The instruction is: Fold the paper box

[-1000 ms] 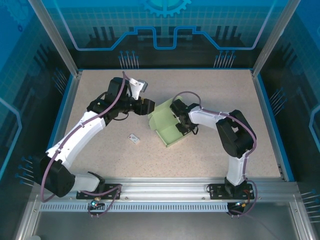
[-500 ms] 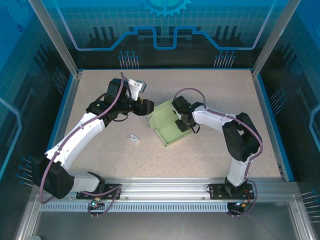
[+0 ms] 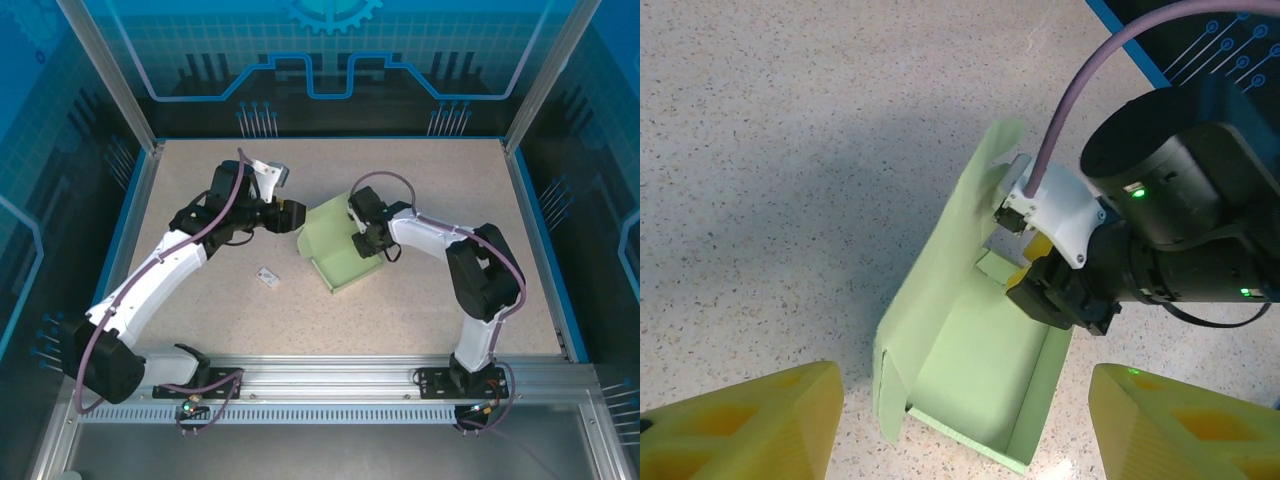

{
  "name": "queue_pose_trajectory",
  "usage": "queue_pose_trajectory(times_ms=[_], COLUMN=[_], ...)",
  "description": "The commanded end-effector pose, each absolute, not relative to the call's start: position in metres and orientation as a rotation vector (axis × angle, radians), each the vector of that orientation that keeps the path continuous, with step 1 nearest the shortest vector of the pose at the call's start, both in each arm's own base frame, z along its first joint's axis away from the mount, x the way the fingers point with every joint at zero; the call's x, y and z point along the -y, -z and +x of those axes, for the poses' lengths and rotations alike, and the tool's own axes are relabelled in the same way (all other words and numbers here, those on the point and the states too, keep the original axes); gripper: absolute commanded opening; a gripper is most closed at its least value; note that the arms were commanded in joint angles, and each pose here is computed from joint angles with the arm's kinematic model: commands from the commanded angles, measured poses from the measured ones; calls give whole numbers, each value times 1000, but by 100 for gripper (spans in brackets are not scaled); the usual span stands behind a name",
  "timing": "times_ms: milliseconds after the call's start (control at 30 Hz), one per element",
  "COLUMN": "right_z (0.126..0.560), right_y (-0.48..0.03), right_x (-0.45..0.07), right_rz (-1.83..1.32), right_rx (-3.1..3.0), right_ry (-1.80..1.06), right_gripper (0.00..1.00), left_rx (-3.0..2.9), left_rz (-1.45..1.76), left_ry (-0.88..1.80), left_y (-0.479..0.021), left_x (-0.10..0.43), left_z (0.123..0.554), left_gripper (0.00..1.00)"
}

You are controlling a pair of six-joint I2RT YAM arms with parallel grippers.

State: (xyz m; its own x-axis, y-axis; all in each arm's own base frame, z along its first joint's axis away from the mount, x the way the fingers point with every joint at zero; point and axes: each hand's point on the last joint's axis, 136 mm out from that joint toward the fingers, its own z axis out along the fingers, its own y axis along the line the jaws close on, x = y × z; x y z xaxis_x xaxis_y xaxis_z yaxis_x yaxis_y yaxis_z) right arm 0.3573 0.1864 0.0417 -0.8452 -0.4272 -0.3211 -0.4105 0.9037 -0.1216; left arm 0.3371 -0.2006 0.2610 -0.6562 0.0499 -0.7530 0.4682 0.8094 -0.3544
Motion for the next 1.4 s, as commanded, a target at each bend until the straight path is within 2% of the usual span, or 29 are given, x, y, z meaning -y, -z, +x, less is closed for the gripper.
queue_pose_trajectory(times_ms=[0, 267, 700, 867, 1133, 1367], right_z=[365, 367, 363, 364, 368, 363], right_y=[-37, -29, -19, -23, -40, -66], right_x=[-190, -189, -167, -161, -169, -175], right_rz=[-652, -668, -551, -489, -349, -279], right_rx=[-2716, -2720, -2760, -2753, -2715, -2643], right_ry=[86, 148, 330, 341, 165, 35], right_gripper=[35, 25, 16, 16, 25, 44], left_rx=[-2179, -2176, -2181, -2221, -2314, -2410], left_rz=[350, 362, 356, 297, 140, -94], left_ry=[688, 705, 706, 655, 537, 453], left_y=[-270, -269, -266, -250, -209, -154], left_x=[196, 199, 197, 187, 161, 126], left_z=[336, 336, 331, 331, 326, 309], left_gripper=[68, 68, 68, 68, 68, 72])
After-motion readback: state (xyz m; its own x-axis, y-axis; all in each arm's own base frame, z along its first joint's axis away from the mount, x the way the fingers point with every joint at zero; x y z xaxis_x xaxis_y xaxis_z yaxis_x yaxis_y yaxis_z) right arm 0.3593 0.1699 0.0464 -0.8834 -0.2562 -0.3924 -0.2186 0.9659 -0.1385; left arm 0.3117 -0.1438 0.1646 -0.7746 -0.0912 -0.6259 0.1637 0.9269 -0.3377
